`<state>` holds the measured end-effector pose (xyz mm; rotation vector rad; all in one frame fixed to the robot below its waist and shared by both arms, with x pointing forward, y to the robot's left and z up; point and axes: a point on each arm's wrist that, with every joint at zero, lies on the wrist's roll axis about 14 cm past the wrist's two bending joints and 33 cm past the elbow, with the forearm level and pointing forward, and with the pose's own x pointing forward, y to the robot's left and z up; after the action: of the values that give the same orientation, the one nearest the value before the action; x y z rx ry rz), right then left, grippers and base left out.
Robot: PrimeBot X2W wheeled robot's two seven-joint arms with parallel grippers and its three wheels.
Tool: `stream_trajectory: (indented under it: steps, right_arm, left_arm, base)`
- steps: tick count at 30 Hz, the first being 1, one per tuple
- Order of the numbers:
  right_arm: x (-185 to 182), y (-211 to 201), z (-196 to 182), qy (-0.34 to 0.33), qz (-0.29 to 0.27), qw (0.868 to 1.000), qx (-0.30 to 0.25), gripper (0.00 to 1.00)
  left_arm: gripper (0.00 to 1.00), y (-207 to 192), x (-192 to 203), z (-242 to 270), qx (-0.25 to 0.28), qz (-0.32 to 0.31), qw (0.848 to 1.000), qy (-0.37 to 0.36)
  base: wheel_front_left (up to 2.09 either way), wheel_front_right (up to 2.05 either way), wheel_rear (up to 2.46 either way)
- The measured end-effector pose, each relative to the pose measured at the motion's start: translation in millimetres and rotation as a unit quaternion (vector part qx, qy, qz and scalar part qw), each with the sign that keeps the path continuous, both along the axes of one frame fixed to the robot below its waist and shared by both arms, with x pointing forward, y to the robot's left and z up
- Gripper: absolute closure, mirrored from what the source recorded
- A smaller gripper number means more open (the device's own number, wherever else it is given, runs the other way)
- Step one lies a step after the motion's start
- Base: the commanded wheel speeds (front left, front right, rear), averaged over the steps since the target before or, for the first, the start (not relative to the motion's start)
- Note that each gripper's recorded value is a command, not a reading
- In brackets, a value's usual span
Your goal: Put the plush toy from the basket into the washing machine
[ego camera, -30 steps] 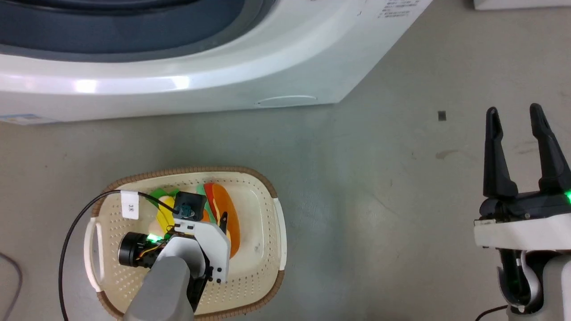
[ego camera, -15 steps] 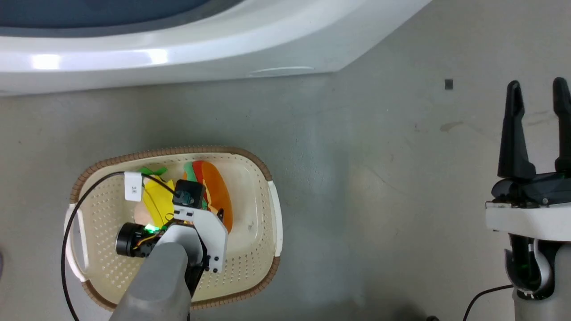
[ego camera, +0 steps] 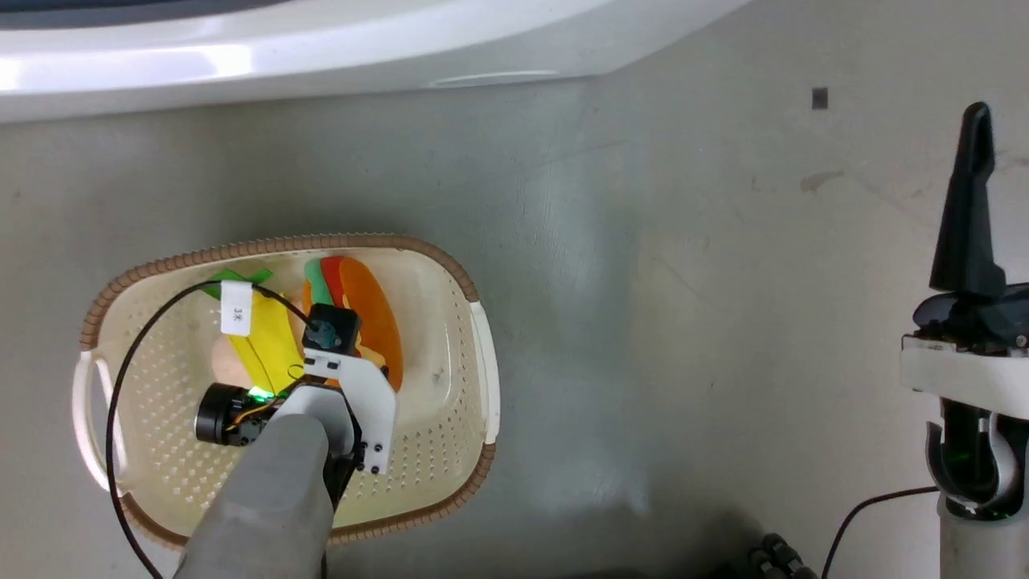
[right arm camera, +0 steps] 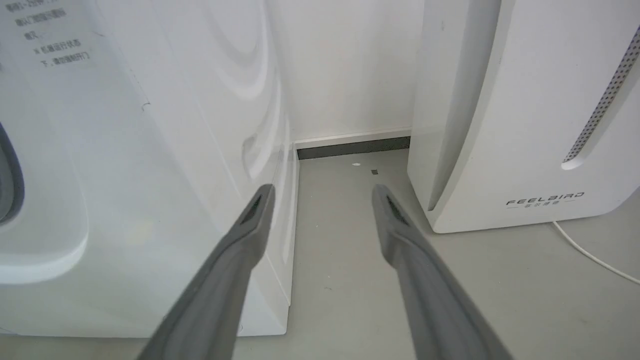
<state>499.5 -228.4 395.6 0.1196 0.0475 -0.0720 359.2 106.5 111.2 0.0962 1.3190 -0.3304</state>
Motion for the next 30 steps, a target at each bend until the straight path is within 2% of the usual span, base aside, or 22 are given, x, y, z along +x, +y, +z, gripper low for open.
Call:
stream_trajectory:
  steps: [13,14,15,16,30]
  right_arm:
    - [9.3,-6.3,-15.1,-0.006,-0.009,1.000,0.002,0.00]
    - [10.1,-6.5,-16.7,-0.006,-0.009,1.000,0.001,0.00]
    - [11.4,-6.6,-17.8,-0.007,-0.009,1.000,0.001,0.00]
    - [12.5,-6.7,-18.8,-0.008,-0.009,1.000,0.000,0.00]
    - [13.2,-4.9,13.1,-0.042,-0.008,0.999,0.005,0.00]
  left_arm:
    - [0.00,3.9,-7.6,-28.7,0.020,-0.014,0.999,0.027]
    - [0.20,3.9,-8.8,-30.9,0.021,-0.017,0.999,0.031]
    - [0.71,3.4,-10.1,-33.1,0.020,-0.020,0.999,0.035]
    - [1.00,3.4,-10.8,-35.1,0.020,-0.019,0.999,0.039]
    - [1.00,3.8,-1.6,-9.6,0.008,-0.018,1.000,0.010]
  base:
    - [0.00,0.00,0.00]
    - [0.00,0.00,0.00]
    - [0.00,0.00,0.00]
    - [0.00,0.00,0.00]
    - [0.00,0.00,0.00]
